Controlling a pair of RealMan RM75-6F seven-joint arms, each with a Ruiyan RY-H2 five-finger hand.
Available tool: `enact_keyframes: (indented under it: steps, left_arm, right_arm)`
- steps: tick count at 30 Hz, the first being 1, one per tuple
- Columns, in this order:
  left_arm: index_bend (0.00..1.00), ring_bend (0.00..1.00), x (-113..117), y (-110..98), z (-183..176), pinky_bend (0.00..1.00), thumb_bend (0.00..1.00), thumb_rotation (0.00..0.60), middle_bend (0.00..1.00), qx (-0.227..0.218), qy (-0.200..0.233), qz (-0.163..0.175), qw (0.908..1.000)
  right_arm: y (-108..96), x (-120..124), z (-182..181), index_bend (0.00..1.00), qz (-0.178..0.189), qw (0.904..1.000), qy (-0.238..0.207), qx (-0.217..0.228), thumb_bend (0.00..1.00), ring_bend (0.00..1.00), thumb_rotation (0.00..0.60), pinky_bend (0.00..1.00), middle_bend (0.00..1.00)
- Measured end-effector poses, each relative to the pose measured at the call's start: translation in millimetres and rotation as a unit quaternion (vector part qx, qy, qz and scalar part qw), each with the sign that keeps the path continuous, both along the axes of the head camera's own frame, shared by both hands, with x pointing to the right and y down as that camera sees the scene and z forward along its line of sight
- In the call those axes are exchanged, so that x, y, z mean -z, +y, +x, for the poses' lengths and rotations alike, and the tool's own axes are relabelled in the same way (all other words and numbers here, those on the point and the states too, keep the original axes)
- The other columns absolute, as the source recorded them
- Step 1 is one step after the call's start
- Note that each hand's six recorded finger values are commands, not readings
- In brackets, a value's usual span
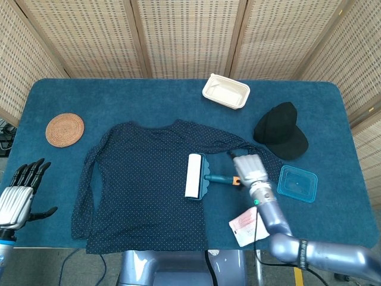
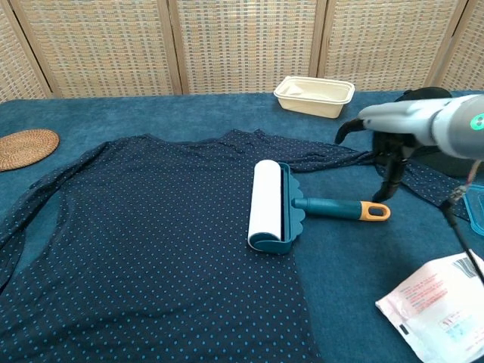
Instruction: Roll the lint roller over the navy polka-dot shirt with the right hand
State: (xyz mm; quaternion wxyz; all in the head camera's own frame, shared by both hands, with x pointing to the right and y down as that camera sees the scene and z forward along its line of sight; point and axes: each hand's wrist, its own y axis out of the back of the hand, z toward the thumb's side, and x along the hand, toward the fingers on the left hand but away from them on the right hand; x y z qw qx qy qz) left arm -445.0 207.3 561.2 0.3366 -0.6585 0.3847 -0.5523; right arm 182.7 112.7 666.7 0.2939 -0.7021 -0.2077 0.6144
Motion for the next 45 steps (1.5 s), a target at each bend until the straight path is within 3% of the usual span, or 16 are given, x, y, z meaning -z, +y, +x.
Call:
enact_keyframes:
  steps: [3, 6, 20, 45]
  left_arm:
    - [0.00, 0.00, -0.8, -1.6, -0.7, 0.00, 0.00, 0.600, 0.00, 0.000, -0.002, -0.001, 1.0000]
    - [0.00, 0.00, -0.7, -1.8, -0.1, 0.00, 0.00, 0.600, 0.00, -0.001, -0.001, -0.001, 1.0000]
    - [0.00, 0.00, -0.9, -1.6, 1.2, 0.00, 0.00, 0.600, 0.00, -0.003, 0.000, -0.002, 1.0000]
    - [0.00, 0.00, -2.6, -4.6, -2.3, 0.00, 0.00, 0.600, 0.00, 0.003, 0.002, -0.005, 1.0000]
  right_arm:
    - [7.8, -8.9, -19.1, 0.32, -0.009, 0.9999, 0.006, 0.008, 0.11, 1.00, 0.600, 1.00, 1.00]
    - [12.2, -16.4, -30.2, 0.34, 0.005, 0.9996, 0.018, 0.019, 0.18, 1.00, 0.600, 1.00, 1.00]
    - [16.1, -43.0, -33.2, 0.39, 0.034, 0.9970, 0.065, 0.023, 0.36, 1.00, 0.600, 1.00, 1.00]
    - [25.5, -65.6, -47.8, 0.46, 0.027, 0.9974, 0.063, 0.019, 0.44, 1.00, 0.600, 1.00, 1.00]
